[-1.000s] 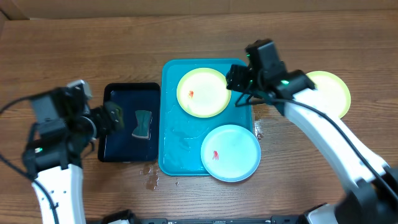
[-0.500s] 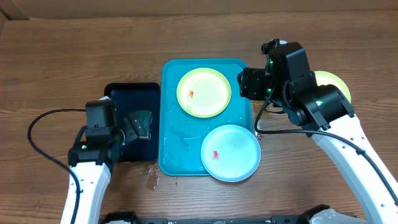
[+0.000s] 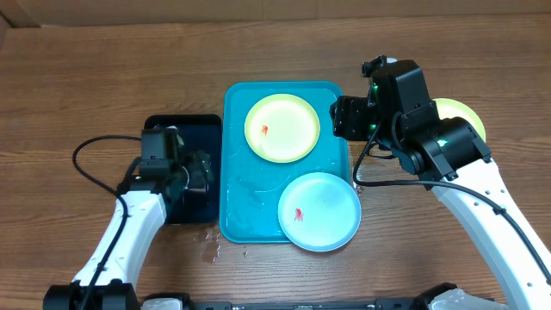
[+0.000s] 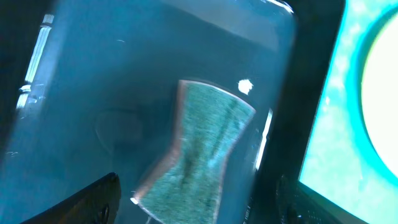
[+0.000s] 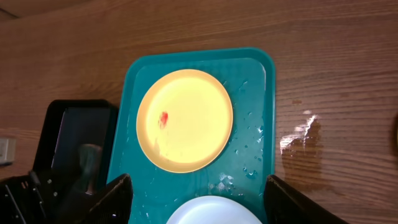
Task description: Clean dirty plates on tray and stack at the side
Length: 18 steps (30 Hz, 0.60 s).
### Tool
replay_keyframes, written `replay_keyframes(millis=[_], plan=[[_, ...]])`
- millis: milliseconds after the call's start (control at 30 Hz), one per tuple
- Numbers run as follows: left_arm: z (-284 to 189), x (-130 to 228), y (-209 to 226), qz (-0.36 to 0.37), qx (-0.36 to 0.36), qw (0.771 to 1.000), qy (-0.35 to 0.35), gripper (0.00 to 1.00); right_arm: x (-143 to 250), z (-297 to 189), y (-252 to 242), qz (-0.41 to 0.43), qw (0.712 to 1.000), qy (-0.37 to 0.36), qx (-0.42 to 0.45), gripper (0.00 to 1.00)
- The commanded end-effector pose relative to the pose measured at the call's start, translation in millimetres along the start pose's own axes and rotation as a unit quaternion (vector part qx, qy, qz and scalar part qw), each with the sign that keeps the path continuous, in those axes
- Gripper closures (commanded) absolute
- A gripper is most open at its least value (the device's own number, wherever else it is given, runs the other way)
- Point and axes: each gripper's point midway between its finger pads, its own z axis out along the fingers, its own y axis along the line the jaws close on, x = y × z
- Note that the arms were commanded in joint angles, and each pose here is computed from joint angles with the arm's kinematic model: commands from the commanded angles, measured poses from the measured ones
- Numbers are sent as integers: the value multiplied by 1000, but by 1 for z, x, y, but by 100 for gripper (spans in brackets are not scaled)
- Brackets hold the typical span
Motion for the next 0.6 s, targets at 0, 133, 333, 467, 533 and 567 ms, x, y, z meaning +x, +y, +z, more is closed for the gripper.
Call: replay_keyframes(millis=[0, 133, 333, 467, 533, 567], plan=[[6, 6, -7, 41, 4, 999, 9, 20, -9, -11, 3, 0, 1000, -19, -4, 32], [15, 14, -3, 41, -6, 999, 28, 24, -8, -11, 3, 0, 1000, -18, -4, 32], [29, 25, 1, 41, -14, 998, 55, 30, -8, -11, 3, 0, 1000, -18, -4, 32], [32, 24, 2, 44, -15, 997, 53, 34, -8, -11, 3, 0, 1000, -18, -4, 32], [32, 22, 2, 44, -15, 998, 49, 39, -8, -11, 3, 0, 1000, -18, -4, 32], [32, 22, 2, 45, -16, 998, 48, 42, -8, -11, 3, 2, 1000, -18, -4, 32]])
